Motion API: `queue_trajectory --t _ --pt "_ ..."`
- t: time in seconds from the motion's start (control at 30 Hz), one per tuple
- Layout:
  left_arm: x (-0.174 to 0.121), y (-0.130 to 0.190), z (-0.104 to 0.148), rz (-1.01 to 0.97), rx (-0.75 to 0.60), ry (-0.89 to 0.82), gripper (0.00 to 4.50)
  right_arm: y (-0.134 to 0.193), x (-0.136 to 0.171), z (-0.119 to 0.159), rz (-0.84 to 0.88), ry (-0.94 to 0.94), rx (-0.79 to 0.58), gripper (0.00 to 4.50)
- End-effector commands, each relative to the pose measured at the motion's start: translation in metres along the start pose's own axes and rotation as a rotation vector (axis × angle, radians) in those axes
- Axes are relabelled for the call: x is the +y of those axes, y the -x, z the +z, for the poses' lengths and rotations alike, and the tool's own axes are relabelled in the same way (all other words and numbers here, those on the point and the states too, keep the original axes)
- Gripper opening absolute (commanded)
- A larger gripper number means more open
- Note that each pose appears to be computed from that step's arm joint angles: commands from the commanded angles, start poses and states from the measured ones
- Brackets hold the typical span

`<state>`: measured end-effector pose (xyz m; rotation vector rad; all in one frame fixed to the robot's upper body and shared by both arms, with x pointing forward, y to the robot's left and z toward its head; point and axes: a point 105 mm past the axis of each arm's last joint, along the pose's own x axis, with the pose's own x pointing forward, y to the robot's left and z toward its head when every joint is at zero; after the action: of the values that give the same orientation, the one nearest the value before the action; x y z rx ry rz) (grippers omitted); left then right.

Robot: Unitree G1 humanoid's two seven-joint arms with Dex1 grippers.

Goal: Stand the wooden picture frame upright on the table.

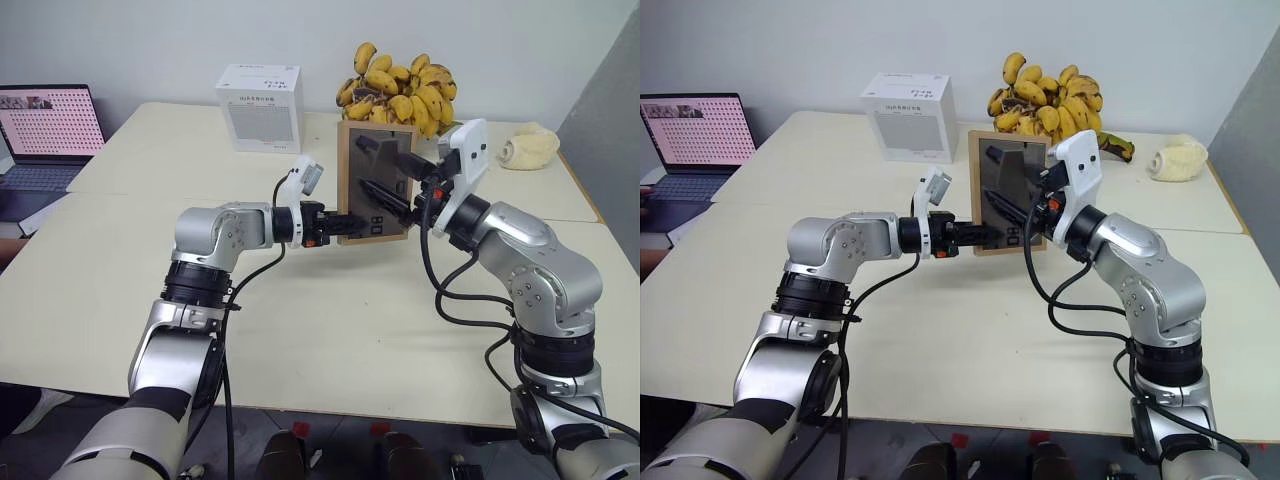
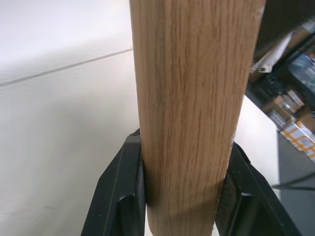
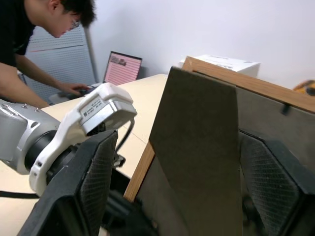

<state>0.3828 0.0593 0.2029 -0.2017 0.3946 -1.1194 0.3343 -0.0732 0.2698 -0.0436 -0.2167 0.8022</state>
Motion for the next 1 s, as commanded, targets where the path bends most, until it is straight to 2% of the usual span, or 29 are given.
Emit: queue_trajectory --t 0.03,0.17,0.3,0.73,1.0 --pt "-0.008 -0.002 0.025 -0.028 -0.052 -0.084 1.29 0.007 0.013 0.01 0.038 0.009 -0.039 3.85" --pt "-0.012 -0.005 0.028 -0.048 -0.053 -0.095 1.29 0.01 0.009 0.003 0.01 0.016 -0.018 3.85" --pt "-0.016 -0.008 0.028 -0.066 -0.047 -0.106 1.29 0.007 0.003 0.005 -0.011 0.023 -0.022 4.45" --pt "-0.007 -0.001 0.025 -0.032 -0.045 -0.101 1.29 0.015 -0.015 0.009 -0.004 0.229 0.077 4.45" --pt "0.0 0.002 0.023 0.002 -0.041 -0.075 1.29 0.046 -0.034 -0.007 0.035 0.495 0.281 4.45"
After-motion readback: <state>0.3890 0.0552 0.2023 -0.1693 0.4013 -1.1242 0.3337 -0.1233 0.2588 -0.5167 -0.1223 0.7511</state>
